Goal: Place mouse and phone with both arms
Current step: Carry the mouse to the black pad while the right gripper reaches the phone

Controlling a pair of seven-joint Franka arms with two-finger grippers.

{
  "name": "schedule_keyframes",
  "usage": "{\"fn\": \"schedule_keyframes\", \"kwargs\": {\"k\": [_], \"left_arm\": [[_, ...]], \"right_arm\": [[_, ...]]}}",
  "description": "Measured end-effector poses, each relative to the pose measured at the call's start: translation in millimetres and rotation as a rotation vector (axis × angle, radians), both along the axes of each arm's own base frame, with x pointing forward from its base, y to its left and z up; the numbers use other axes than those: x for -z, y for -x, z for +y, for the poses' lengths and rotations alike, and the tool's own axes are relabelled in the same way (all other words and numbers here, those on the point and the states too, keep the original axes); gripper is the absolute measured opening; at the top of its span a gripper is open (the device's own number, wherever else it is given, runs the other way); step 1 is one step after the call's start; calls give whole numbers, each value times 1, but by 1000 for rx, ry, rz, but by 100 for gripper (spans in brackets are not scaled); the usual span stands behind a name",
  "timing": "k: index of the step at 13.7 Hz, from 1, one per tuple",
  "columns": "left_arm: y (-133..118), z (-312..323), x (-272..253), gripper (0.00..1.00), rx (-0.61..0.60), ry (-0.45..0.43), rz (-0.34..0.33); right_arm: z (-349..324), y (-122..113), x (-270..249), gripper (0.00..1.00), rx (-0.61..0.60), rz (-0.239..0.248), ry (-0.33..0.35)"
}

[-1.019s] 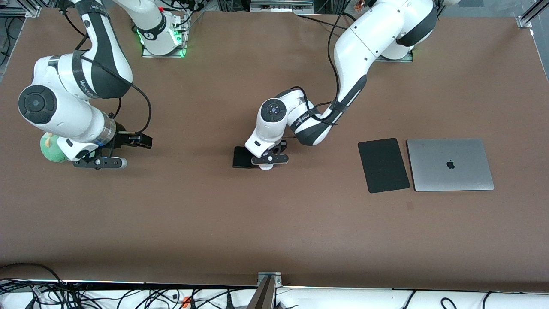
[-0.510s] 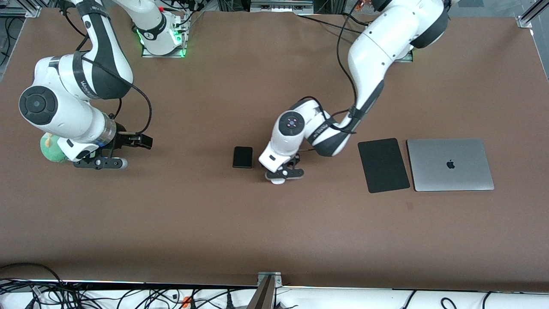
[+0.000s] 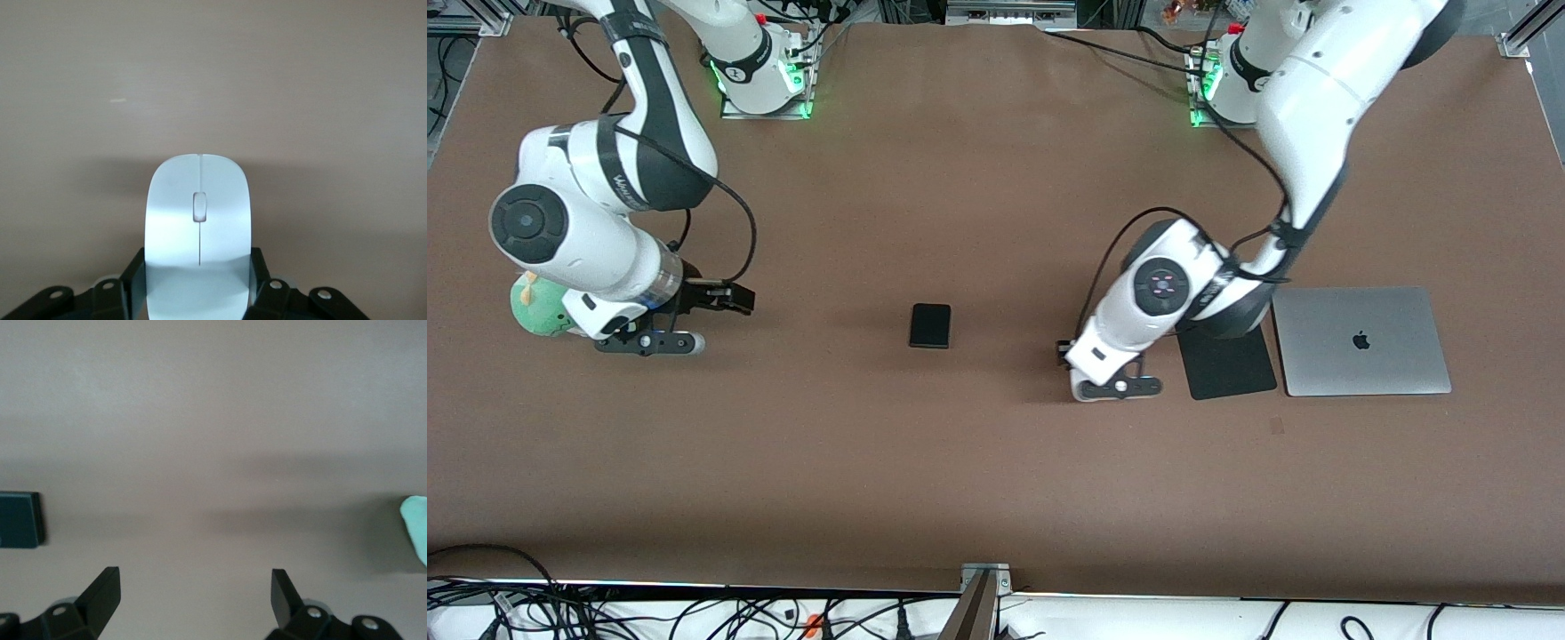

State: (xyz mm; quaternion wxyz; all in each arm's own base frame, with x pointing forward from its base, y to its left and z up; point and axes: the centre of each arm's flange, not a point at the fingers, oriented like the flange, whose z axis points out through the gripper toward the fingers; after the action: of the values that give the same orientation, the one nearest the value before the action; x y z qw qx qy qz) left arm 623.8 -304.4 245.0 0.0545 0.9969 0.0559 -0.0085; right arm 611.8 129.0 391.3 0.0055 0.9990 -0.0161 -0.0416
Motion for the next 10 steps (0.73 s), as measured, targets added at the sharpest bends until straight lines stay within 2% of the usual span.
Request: {"fn": "schedule_keyframes", "kwargs": {"k": [5,10], "left_arm": [[30,84,27,62,-65,-54,58],[52,167,49,62,-38,-87,123]], "right_arm": [[98,12,26,100,53,-63,-6],[183,30,84,100,27,-117,-27]]}}
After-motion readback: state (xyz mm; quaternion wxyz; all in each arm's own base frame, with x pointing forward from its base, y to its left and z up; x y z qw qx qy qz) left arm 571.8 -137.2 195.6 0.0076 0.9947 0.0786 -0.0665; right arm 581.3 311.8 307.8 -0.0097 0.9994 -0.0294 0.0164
